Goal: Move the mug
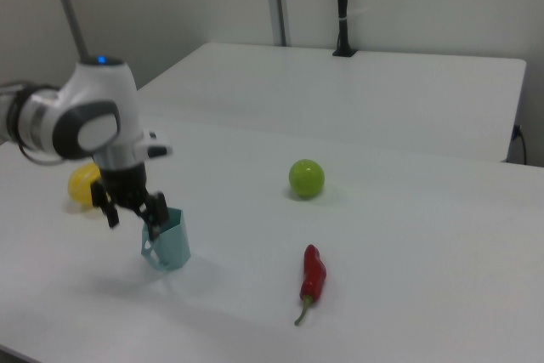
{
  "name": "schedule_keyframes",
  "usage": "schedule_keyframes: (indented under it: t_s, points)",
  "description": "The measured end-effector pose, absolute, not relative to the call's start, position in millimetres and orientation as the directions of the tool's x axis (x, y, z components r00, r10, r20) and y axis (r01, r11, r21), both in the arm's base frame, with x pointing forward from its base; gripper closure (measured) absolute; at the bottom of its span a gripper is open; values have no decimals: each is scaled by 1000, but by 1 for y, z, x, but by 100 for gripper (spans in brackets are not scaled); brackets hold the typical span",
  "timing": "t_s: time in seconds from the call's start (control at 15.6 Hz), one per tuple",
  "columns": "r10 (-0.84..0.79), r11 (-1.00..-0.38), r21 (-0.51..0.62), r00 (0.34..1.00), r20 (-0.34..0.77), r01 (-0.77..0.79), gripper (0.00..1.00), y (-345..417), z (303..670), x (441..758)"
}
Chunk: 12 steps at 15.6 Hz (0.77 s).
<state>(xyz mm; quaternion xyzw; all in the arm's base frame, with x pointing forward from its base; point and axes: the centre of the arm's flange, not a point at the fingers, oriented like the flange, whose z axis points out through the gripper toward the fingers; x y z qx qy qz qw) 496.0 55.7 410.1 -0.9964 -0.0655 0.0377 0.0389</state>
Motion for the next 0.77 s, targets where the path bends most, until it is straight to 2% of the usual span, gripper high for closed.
schedule_keyframes:
  t_s: [0.32,0.51,0.77]
  points:
    - [4,-995,-101,1000,-29,1,0,100,504,513]
    - [-94,-990,-101,995,-21,-96,0,126,557,512]
    - [-158,-982,-96,986,-44,-162,0,125,618,504]
